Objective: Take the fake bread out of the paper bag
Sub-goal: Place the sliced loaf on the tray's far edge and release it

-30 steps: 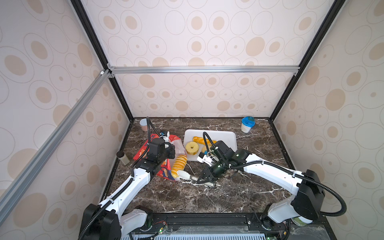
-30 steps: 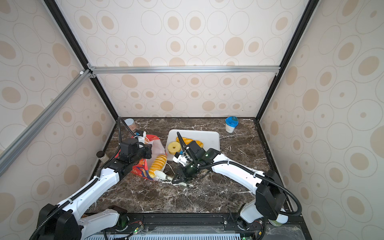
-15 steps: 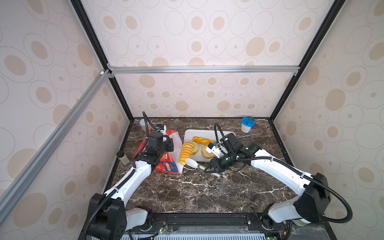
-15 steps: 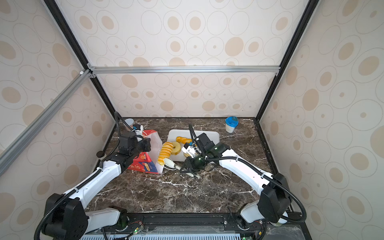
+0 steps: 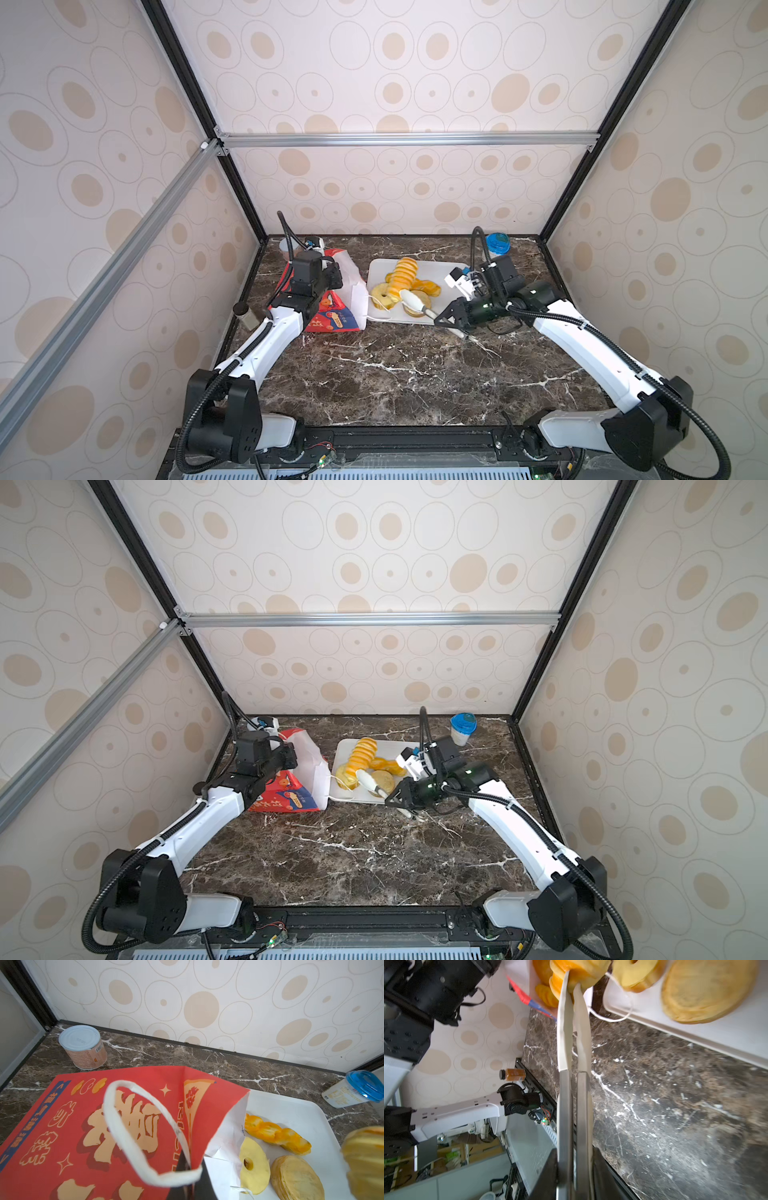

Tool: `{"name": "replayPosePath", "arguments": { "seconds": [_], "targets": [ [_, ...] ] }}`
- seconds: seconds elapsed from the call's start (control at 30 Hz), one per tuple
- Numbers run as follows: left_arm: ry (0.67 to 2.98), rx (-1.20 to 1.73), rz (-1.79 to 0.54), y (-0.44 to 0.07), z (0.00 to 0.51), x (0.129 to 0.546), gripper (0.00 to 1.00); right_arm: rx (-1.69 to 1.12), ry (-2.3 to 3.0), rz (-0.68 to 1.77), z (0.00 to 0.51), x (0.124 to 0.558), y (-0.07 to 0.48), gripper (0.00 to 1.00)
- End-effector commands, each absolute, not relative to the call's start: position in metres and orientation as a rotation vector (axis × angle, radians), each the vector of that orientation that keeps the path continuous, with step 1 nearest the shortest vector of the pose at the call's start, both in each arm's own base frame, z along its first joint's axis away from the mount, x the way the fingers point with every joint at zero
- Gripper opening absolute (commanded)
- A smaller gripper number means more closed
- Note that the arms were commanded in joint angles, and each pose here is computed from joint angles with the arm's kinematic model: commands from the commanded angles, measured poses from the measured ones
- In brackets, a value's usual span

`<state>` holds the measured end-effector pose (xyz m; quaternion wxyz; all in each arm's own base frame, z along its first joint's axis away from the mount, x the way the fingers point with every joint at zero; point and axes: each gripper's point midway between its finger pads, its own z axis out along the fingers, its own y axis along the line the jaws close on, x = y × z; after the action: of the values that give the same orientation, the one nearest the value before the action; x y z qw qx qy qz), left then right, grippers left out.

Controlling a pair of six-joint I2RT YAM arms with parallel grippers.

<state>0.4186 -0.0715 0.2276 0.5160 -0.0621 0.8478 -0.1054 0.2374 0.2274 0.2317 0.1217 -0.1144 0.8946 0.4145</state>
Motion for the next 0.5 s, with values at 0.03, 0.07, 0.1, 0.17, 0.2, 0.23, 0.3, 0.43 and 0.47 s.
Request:
{"name": "replayPosePath", "arguments": {
  "seconds": [0.03,0.07,0.1,0.17,0.2,0.23,0.3,0.43,0.47],
  "targets": [
    [1.976,-0.111,-0.258,-0.067,0.254,0.401,0.00,-0.225,2.604,1.180,0.221,0.250,0.194,0.00],
    [1.973,-0.105,-0.267,-0.068,0.255,0.397,0.00,-0.168,2.602,1.166,0.218,0.258,0.183,0.00],
    [1.972,-0.101,-0.275,-0.068,0.254,0.392,0.00,-0.115,2.594,1.159,0.213,0.265,0.173,0.00],
    [1.965,-0.092,-0.287,-0.068,0.253,0.383,0.00,-0.022,2.568,1.159,0.205,0.278,0.157,0.00],
    [1.965,-0.091,-0.288,-0.067,0.253,0.380,0.00,0.016,2.563,1.157,0.201,0.284,0.151,0.00],
    [1.963,-0.089,-0.291,-0.067,0.253,0.376,0.00,0.049,2.557,1.157,0.196,0.290,0.145,0.00],
    [1.964,-0.085,-0.294,-0.067,0.251,0.372,0.00,0.089,2.555,1.171,0.189,0.298,0.140,0.00],
    [1.970,-0.071,-0.301,-0.068,0.249,0.367,0.00,0.091,2.606,1.159,0.175,0.301,0.133,0.00],
    [1.966,-0.069,-0.305,-0.069,0.249,0.366,0.00,0.099,2.618,1.149,0.170,0.302,0.131,0.00]
  ]
}}
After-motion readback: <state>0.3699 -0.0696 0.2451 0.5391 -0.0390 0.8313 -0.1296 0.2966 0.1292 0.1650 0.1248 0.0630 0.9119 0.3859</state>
